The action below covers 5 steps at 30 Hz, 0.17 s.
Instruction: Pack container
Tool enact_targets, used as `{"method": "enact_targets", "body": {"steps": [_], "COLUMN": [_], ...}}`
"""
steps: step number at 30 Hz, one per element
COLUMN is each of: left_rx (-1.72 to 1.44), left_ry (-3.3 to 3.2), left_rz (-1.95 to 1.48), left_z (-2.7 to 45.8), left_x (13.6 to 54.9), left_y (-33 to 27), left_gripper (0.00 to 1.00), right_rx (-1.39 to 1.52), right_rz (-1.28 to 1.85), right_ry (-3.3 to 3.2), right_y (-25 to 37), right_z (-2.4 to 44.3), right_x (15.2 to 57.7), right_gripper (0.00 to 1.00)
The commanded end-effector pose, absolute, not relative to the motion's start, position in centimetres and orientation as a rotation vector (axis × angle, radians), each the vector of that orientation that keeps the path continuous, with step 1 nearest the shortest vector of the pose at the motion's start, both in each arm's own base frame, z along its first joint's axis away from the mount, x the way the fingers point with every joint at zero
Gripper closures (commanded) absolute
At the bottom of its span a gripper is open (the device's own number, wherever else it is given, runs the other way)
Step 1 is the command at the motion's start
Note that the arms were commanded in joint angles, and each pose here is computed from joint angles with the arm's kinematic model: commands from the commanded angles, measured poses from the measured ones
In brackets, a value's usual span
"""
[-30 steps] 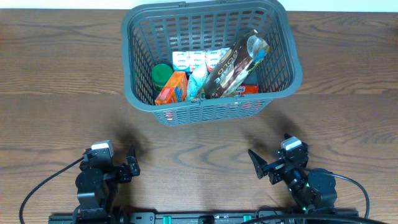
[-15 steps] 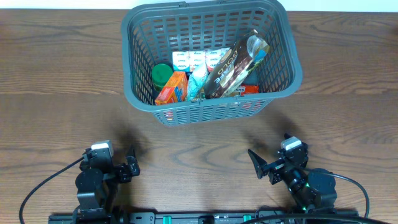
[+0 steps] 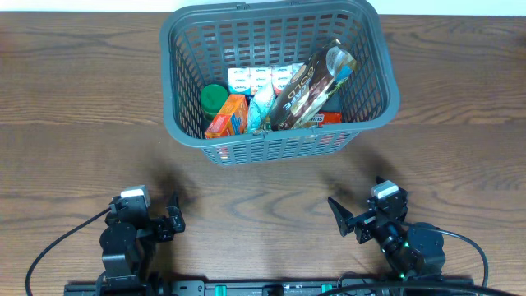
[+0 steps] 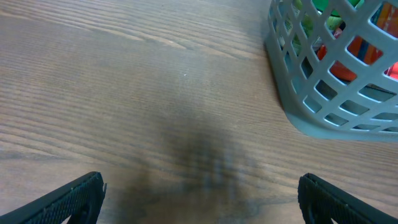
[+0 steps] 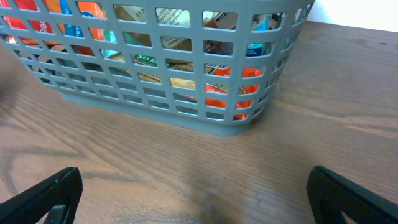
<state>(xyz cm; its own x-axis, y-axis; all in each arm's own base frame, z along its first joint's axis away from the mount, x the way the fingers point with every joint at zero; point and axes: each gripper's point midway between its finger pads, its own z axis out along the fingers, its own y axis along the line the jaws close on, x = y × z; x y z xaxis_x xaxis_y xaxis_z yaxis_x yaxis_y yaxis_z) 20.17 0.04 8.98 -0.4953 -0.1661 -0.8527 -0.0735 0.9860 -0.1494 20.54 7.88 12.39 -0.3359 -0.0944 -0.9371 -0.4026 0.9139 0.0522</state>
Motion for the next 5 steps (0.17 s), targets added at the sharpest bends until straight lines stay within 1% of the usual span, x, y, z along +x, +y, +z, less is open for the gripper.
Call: {"method": "enact_targets", "body": {"steps": [1,5], "left_rx": [-0.157,-0.157], "left_ry": [2.09,2.09], "left_rz": [-0.108,-0.108], "left_z": [8.74,8.74], "left_x": [20.21,20.21], "left_y": [0.07,0.07], "left_gripper": [0.01,0.02], "right_rx": [-0.354,-0.354], "right_rz": [0.342,0.342], "right_ry": [1.904,1.904], "right_y": [8.01,8.01], "right_z": [12.16,12.16], "right_x": [20.52,20.52], "right_gripper": [0.01,0.01]}}
